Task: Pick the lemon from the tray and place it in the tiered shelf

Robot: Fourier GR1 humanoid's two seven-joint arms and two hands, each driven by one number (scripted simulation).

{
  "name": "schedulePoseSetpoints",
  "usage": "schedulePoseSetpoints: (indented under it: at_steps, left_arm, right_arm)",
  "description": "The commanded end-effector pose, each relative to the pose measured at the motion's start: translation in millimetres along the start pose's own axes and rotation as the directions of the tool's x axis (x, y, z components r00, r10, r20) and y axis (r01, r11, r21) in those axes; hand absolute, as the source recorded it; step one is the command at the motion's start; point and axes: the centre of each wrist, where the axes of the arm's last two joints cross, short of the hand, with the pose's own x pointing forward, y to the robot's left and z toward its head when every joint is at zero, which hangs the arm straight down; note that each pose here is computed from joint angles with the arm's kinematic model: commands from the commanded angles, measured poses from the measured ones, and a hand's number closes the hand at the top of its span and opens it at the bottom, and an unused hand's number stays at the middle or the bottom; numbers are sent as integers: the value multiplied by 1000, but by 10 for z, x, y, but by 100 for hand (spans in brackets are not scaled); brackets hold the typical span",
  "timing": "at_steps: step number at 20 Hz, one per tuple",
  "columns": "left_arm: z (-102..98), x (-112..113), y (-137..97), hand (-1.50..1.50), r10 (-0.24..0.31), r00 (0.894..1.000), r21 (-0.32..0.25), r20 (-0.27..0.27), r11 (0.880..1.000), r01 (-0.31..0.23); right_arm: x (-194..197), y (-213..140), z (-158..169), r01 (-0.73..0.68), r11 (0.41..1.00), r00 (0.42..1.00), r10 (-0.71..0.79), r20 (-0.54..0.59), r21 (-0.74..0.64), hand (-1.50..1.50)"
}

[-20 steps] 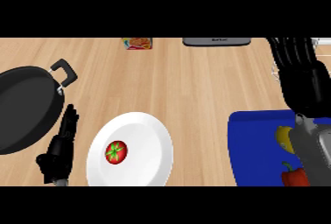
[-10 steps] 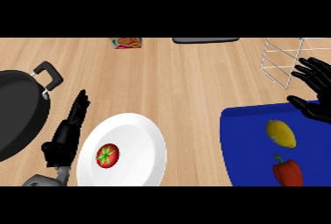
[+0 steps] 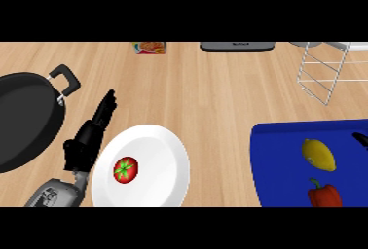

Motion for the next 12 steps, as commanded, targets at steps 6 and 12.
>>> schedulePoseSetpoints:
  at_steps: [6,12]
  left_arm:
    - [-171,30,63,0,-4,1000,-25,-10,1000,4]
    - [-73,-92,-3,0,1,1000,-24,-7,1000,-2]
  right_arm:
    - [337,-569,-169,-156,912,985,174,-14,378,-150]
    - [714,-261,-358,-283,824,951,309,28,491,-150]
